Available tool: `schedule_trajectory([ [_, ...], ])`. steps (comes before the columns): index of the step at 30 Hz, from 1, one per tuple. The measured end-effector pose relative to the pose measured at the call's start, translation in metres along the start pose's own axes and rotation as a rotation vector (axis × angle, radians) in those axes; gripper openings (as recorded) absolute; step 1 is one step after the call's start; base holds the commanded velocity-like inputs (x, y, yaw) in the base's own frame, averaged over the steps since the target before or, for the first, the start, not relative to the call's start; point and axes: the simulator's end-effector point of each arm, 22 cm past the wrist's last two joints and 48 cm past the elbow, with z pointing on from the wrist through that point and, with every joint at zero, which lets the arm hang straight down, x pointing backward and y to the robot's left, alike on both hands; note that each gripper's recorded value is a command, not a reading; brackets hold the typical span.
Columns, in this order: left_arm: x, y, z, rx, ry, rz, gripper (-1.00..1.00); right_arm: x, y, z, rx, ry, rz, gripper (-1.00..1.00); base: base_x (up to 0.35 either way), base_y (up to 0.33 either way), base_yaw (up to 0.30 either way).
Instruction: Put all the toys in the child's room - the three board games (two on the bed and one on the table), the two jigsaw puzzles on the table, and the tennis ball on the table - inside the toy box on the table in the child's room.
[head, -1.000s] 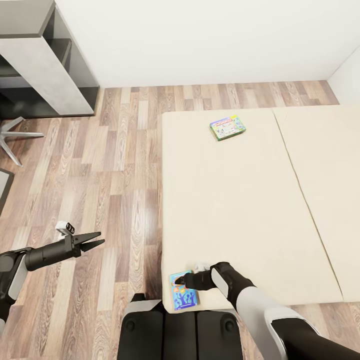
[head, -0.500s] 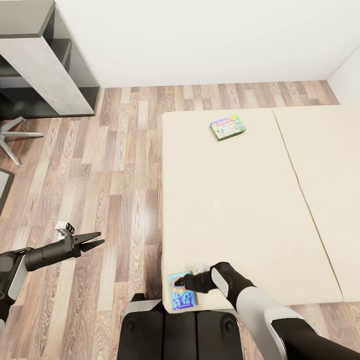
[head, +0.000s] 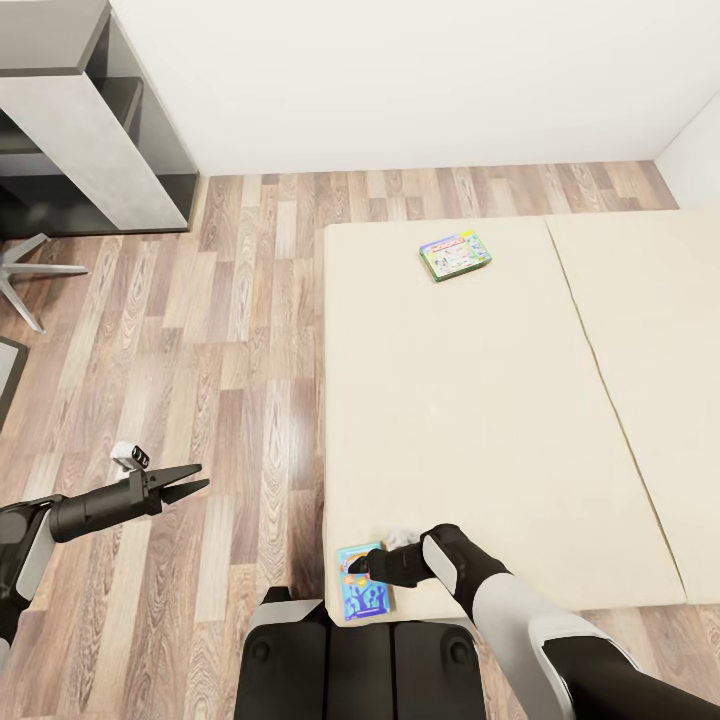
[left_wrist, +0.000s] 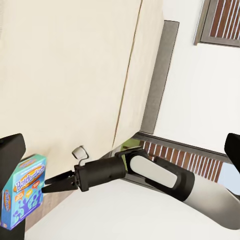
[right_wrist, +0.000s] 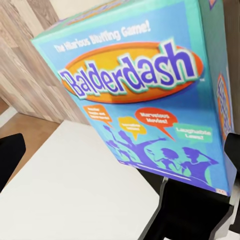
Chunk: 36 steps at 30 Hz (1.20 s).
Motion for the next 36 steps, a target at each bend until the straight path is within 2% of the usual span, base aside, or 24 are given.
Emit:
schedule_trajectory([
  [36,0.0,0.0,0.0,0.0,0.0,0.0,1.0,0.0027,-0.001,0.0008,0.002,0.007,0.0,1.0,0.0,0.015,0.0],
])
